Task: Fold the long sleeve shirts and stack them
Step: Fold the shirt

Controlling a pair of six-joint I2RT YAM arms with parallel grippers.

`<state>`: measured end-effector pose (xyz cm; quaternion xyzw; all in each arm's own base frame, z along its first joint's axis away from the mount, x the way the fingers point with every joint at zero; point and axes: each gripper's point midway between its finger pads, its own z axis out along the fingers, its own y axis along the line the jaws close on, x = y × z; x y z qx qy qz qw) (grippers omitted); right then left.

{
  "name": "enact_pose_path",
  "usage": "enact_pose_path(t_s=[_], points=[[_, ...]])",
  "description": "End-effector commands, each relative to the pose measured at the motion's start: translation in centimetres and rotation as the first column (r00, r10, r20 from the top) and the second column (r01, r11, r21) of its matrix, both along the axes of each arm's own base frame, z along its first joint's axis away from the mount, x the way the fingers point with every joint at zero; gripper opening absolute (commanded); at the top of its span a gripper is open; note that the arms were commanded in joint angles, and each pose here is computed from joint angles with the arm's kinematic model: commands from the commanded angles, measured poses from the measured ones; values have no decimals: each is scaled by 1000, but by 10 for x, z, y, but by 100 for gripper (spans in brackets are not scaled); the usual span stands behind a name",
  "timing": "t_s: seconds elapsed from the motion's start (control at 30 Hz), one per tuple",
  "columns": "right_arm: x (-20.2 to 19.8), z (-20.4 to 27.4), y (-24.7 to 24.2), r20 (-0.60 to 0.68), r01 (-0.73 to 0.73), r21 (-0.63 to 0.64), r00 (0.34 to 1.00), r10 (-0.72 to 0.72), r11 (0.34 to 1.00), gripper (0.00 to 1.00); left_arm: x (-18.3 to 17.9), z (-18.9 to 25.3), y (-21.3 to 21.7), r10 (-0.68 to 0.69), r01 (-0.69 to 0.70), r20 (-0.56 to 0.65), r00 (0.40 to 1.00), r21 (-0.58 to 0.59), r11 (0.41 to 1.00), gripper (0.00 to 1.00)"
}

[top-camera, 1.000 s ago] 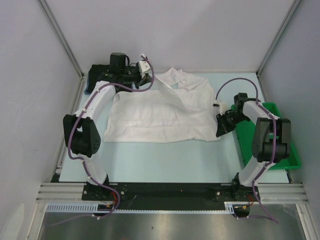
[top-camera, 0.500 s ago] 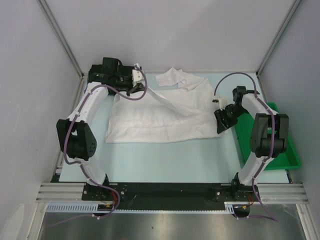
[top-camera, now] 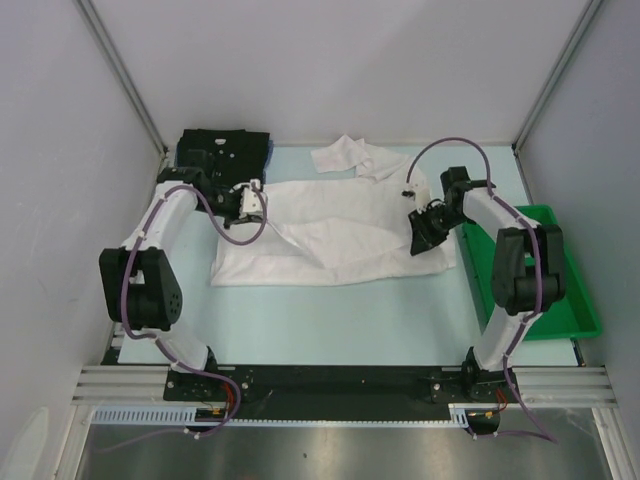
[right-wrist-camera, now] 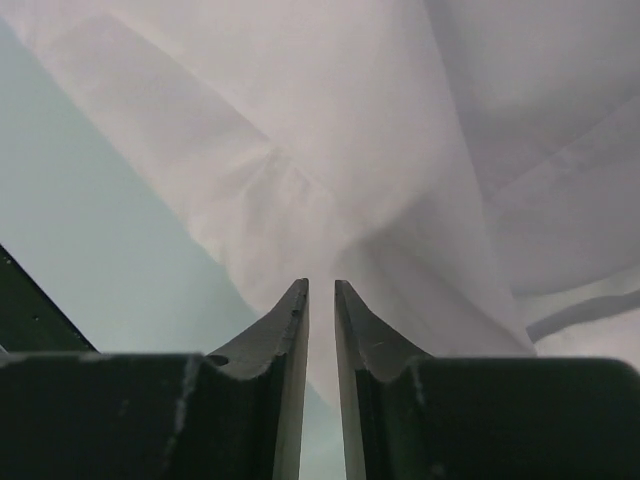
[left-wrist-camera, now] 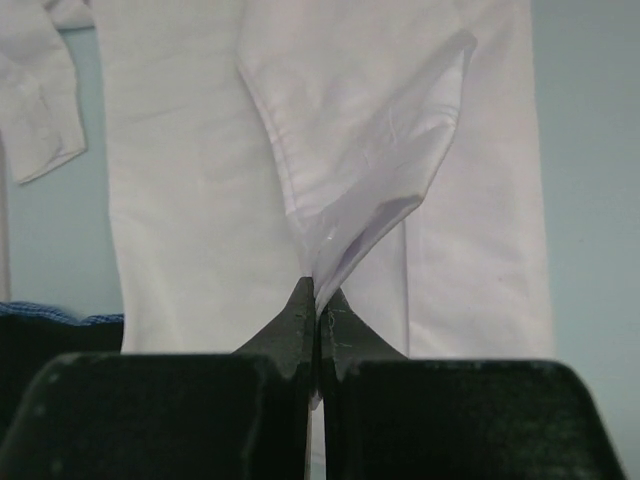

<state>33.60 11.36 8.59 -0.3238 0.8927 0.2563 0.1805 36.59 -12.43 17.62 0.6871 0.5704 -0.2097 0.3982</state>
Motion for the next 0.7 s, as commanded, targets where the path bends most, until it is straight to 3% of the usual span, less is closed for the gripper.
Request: enact_pose_path(t_s=[0.0,0.37,0.43,0.5,0.57,0.67], points=[[-4,-51,-24,-114,51,-77,992,-60,996,21,-7,-18,9,-133,126,113,985,68,990,0],[-17,-47,-22,-140,41,-71,989,-51,997,21,23,-73,61,-286,211,237,929,295,932,3],[-17,-47,-22,-141,43,-71,989,-52,997,21,28,-77,64,-292,209,253,923,309,928,15],[-18,-46,-22,-143,41,-72,988,-51,997,21,30,-85,67,-323,227,259,910,340,913,38],[-18,-40,-22,-135,35,-70,990,-44,997,21,38,-84,77,-263,160,260,929,358,920,45],[-18,-23,-22,-117,31,-47,992,-36,998,22,38,-76,101,-64,-1,200,978,307,952,47]])
